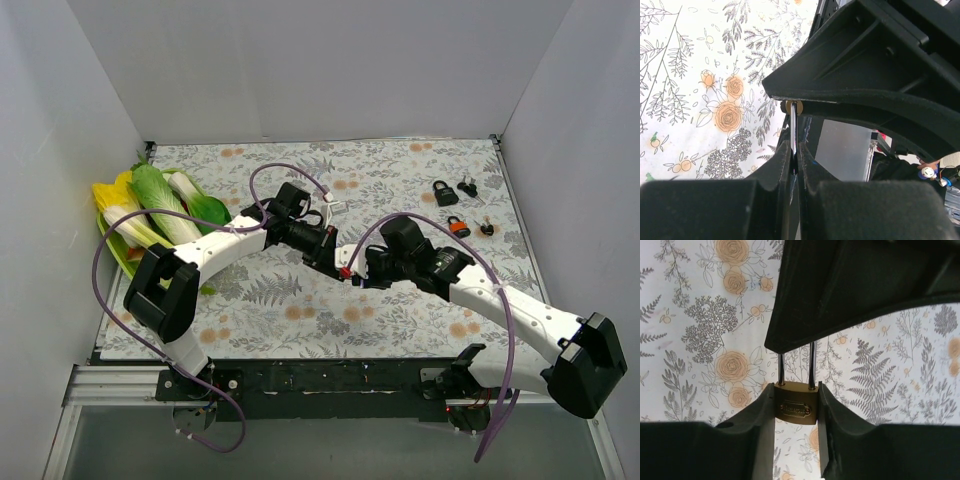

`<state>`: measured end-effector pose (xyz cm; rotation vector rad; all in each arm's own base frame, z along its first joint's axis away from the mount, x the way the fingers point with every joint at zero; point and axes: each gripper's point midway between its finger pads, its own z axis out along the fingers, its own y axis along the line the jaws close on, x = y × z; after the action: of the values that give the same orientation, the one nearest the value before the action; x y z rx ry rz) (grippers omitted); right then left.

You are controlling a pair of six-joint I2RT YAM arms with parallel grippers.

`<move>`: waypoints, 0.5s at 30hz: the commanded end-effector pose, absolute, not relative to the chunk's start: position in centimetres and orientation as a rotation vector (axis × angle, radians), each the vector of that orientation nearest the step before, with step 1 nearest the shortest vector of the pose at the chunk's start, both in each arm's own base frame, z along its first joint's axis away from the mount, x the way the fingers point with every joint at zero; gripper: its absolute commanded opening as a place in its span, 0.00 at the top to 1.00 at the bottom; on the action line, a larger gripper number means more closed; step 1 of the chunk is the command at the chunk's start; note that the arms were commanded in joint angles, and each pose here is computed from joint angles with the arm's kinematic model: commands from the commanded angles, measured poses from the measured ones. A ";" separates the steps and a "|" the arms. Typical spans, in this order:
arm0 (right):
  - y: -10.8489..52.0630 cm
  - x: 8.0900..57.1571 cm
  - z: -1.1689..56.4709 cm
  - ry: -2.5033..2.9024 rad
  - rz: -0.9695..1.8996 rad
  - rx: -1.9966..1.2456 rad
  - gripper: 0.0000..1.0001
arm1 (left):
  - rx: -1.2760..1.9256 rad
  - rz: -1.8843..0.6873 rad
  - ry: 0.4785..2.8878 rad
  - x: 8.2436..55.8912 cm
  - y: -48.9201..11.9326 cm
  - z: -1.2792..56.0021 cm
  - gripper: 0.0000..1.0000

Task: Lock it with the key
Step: Place the lock at the center of the board.

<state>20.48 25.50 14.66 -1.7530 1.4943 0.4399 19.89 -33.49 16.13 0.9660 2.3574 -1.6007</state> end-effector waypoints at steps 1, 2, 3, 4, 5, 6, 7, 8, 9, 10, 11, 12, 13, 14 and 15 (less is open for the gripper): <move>25.9 21.4 15.2 1.471 0.405 -1.717 0.79 | 0.997 -1.649 2.304 19.0 -33.6 17.6 1.00; 25.9 21.3 15.2 1.477 0.408 -1.712 0.89 | 0.993 -1.638 2.304 19.2 -33.6 17.6 1.00; 25.8 21.5 15.2 1.488 0.400 -1.703 0.98 | 0.979 -1.628 2.314 19.3 -33.6 17.5 0.98; 25.7 21.6 15.2 1.501 0.394 -1.695 0.99 | 0.972 -1.610 2.321 19.4 -33.6 17.3 0.96; 25.7 21.6 15.1 1.527 0.404 -1.672 0.99 | 0.951 -1.572 2.333 19.9 -33.5 17.0 0.88; 25.3 21.8 15.0 1.560 0.384 -1.653 0.99 | 0.933 -1.560 2.341 20.2 -33.5 17.0 0.74; 24.9 22.0 14.8 1.592 0.383 -1.636 0.99 | 0.907 -1.547 2.350 20.6 -33.3 17.0 0.66; 24.6 22.1 14.6 1.630 0.396 -1.610 0.99 | 0.886 -1.534 2.355 20.9 -33.2 16.9 0.56; 24.2 21.9 14.4 1.667 0.409 -1.596 0.99 | 0.867 -1.519 2.349 21.3 -32.9 17.2 0.38; 23.7 22.3 14.4 1.698 0.410 -1.565 0.99 | 0.833 -1.511 2.350 21.9 -32.5 17.4 0.10; 23.3 22.5 14.3 1.726 0.418 -1.539 0.99 | 0.815 -1.500 2.352 22.3 -32.2 17.3 0.07; 23.0 22.4 14.2 1.767 0.445 -1.503 0.99 | 0.797 -1.478 2.341 22.7 -31.9 17.7 0.04; 22.4 23.0 14.2 1.803 0.444 -1.460 0.99 | 0.757 -1.466 2.340 23.5 -31.3 17.9 0.02; 22.0 23.2 14.2 1.831 0.450 -1.427 0.99 | 0.736 -1.451 2.324 24.0 -31.0 18.2 0.02; 21.6 23.3 14.2 1.878 0.464 -1.374 0.99 | 0.694 -1.428 2.313 25.0 -30.3 18.5 0.02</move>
<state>22.58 22.73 13.75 -1.5530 1.7424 0.4142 22.30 -32.20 15.61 0.7994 2.4149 -1.5075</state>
